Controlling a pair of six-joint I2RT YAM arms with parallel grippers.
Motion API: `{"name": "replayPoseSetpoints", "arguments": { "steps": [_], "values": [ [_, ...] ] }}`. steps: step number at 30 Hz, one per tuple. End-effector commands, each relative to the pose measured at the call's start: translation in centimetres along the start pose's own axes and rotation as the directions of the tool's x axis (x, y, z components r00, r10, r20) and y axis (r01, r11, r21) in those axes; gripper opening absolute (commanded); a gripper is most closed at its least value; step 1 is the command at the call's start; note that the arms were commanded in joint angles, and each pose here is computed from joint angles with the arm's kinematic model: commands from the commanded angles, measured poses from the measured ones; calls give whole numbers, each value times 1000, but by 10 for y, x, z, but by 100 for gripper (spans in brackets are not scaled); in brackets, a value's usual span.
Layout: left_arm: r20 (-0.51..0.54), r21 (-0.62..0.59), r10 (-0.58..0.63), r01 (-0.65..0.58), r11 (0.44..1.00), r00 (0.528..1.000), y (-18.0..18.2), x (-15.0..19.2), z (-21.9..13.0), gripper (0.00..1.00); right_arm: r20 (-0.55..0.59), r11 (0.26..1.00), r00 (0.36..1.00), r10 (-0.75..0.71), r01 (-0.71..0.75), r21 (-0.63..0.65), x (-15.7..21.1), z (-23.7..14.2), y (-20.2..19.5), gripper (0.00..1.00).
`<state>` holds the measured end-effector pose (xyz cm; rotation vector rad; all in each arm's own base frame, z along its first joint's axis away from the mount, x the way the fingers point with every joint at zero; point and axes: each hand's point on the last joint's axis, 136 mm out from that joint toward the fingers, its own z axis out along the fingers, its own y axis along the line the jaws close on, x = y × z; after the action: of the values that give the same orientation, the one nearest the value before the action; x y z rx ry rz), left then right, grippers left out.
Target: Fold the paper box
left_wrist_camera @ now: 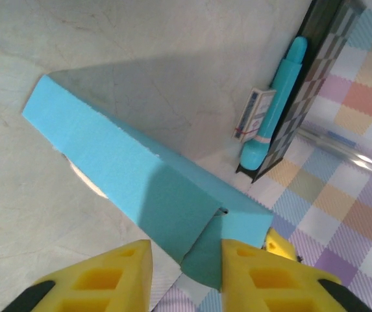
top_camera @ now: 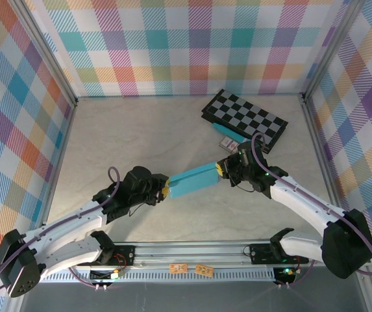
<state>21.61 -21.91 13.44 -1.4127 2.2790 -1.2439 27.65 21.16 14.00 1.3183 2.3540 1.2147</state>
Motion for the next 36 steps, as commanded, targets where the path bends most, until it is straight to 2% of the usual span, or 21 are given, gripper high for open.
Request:
{"name": "replayPoseSetpoints", "arguments": {
  "steps": [1,7,13,20,23,28,36],
  "values": [
    [44,-298,37,-22,954,998,77,-22,-8,35,17,956,999,43,-46,290,-4,6,-80,10],
    [14,-222,171,-164,961,985,22,-19,-27,47,15,956,999,42,-45,289,-3,6,-78,10],
    [-13,-176,192,-191,966,981,5,-19,-27,37,12,957,999,41,-43,288,-3,7,-77,10],
    [-18,-99,254,-255,962,967,-35,-18,-26,40,11,956,999,42,-44,290,-3,7,-78,10],
    [-38,-93,281,-284,954,959,-48,-15,-22,37,12,956,999,42,-44,290,-3,7,-77,10],
    [-82,-118,277,-285,951,957,-45,-11,-11,25,10,956,999,42,-43,291,-3,8,-77,10],
    [-85,-184,276,-288,940,957,-28,-16,-16,21,10,955,999,44,-45,292,-3,9,-77,10]
  ]
}}
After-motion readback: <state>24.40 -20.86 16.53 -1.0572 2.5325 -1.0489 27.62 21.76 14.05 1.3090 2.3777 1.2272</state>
